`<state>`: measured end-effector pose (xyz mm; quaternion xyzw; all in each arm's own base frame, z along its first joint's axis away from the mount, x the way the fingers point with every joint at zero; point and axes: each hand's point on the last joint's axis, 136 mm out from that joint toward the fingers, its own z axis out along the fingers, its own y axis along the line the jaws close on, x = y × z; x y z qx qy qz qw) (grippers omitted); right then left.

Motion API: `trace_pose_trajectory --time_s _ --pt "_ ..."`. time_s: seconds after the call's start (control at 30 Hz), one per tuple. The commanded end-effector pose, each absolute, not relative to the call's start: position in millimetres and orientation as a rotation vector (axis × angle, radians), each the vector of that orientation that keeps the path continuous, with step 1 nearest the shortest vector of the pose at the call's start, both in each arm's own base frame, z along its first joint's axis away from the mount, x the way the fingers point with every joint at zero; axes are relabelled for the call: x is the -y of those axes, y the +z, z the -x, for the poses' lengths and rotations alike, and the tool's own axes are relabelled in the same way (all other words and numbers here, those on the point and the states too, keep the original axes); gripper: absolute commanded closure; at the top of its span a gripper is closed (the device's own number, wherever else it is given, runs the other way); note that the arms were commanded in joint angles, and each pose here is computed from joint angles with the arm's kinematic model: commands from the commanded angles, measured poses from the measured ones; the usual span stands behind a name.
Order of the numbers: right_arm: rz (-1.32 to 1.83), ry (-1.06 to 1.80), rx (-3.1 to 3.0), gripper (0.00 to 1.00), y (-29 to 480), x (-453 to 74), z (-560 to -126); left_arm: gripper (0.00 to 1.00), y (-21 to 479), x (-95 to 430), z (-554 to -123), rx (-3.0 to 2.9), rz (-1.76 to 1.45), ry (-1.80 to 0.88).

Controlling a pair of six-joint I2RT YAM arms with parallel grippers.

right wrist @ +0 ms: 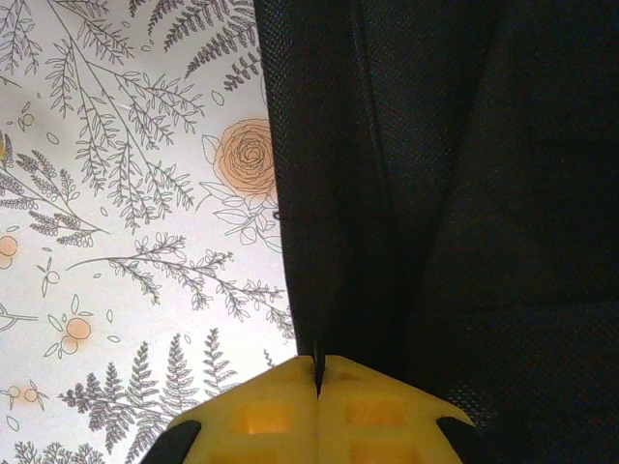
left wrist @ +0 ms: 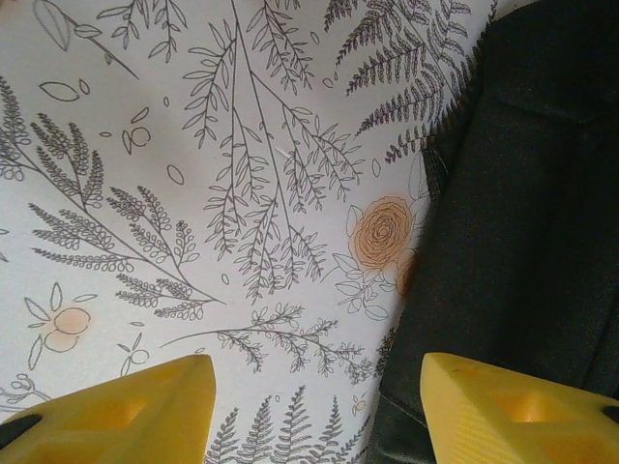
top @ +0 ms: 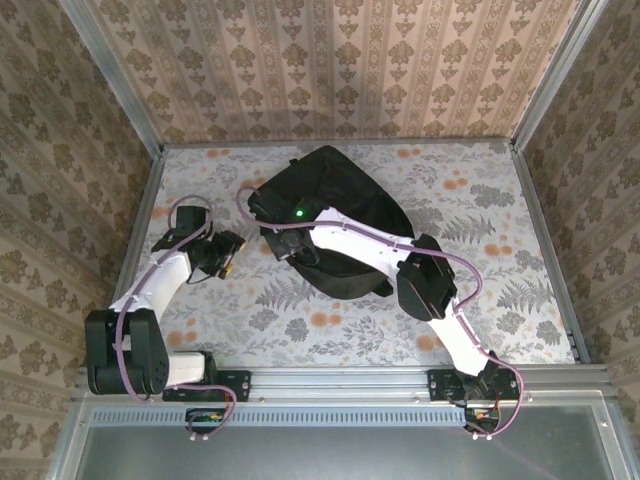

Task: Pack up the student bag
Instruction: Zip the student bag at the top-center of the table.

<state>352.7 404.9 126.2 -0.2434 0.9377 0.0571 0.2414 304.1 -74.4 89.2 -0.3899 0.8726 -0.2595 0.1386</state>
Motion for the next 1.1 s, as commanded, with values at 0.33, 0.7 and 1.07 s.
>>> trace_pose_trajectory --time_s 0.33,0.7,1.07 --pt "0.642 0.471 -2.366 0.99 185 -401 -332 0.22 140 136 -327 -2.463 0.701 -1.009" --pt "0.584 0.649 -2.328 1.00 180 -398 -328 0.30 144 173 -342 -2.397 0.616 -1.168" --pt "0.663 0.745 -2.244 1.00 185 -394 -313 0.76 121 182 -357 -2.453 0.655 -1.084"
